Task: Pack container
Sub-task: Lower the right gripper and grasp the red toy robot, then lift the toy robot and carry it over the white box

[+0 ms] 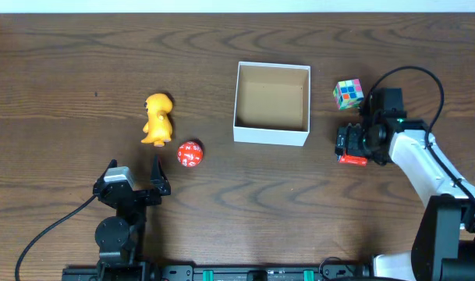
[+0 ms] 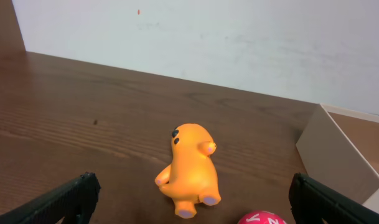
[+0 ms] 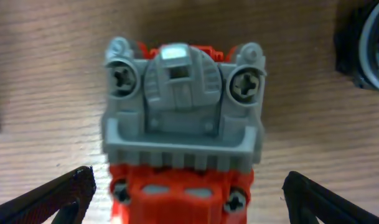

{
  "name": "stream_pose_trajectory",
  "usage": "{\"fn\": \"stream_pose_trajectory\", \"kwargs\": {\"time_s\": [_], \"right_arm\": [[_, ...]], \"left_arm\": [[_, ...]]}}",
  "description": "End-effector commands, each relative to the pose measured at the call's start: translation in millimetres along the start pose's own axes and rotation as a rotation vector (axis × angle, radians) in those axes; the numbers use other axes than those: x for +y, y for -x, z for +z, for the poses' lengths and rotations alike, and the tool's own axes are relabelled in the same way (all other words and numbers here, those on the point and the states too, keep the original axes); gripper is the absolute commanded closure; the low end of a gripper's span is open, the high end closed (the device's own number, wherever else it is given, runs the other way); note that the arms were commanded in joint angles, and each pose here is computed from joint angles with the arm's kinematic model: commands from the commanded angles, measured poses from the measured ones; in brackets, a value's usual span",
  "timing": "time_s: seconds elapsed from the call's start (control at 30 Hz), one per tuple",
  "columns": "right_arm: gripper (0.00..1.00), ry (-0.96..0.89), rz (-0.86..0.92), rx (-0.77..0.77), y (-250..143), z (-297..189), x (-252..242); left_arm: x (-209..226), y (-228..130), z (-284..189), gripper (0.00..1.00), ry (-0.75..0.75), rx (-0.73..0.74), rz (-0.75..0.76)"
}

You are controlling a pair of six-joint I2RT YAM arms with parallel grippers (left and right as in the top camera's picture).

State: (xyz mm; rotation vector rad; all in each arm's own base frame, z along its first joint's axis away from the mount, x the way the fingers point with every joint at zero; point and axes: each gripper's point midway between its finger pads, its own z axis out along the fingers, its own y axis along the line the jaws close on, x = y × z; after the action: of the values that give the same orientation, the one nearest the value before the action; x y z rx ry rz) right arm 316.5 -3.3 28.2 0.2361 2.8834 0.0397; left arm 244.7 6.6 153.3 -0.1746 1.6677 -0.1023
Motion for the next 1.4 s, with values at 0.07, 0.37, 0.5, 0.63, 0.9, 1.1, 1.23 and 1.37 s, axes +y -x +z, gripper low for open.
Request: {"fn": "stream_pose_trajectory", "kwargs": {"time_s": [0.07,0.37,0.5,0.63,0.9,1.1,1.23,1.37], "right_arm": [[0.04,-0.011,0.001,-0.016,-0.4,6.1,-5.0],[0.32,-0.007,0.001,-0.043,6.6,5.7,-3.9],[0.44,0.009,0.001,-0.044,7.3,5.3,-1.2],[0.48,0.03,0.001,-0.053,10.3,4.3,2.8],[0.54,0.065,-0.003,-0.121,39.4,-12.5,11.6],[0.59,0.083,0.001,-0.231,84.6,-46.1,19.0],[0.61,0.113,0.022,-0.32,116.9,-77.1,33.6],[0.64,0.156,0.011,-0.403,141.4,-106.7,58.4]], "left_arm": [[3.8,-16.6,0.9,0.02,0.015,0.05,-0.003],[3.8,-16.6,0.9,0.02,0.016,0.049,-0.003],[3.8,-16.6,0.9,0.02,0.015,0.05,-0.003],[3.8,-16.6,0.9,0.02,0.015,0.05,-0.003],[3.8,-16.6,0.9,0.02,0.016,0.049,-0.003],[3.8,-16.6,0.9,0.02,0.016,0.049,-0.003],[3.8,-16.6,0.9,0.02,0.016,0.049,-0.003],[3.8,-16.6,0.9,0.02,0.016,0.049,-0.003]]}}
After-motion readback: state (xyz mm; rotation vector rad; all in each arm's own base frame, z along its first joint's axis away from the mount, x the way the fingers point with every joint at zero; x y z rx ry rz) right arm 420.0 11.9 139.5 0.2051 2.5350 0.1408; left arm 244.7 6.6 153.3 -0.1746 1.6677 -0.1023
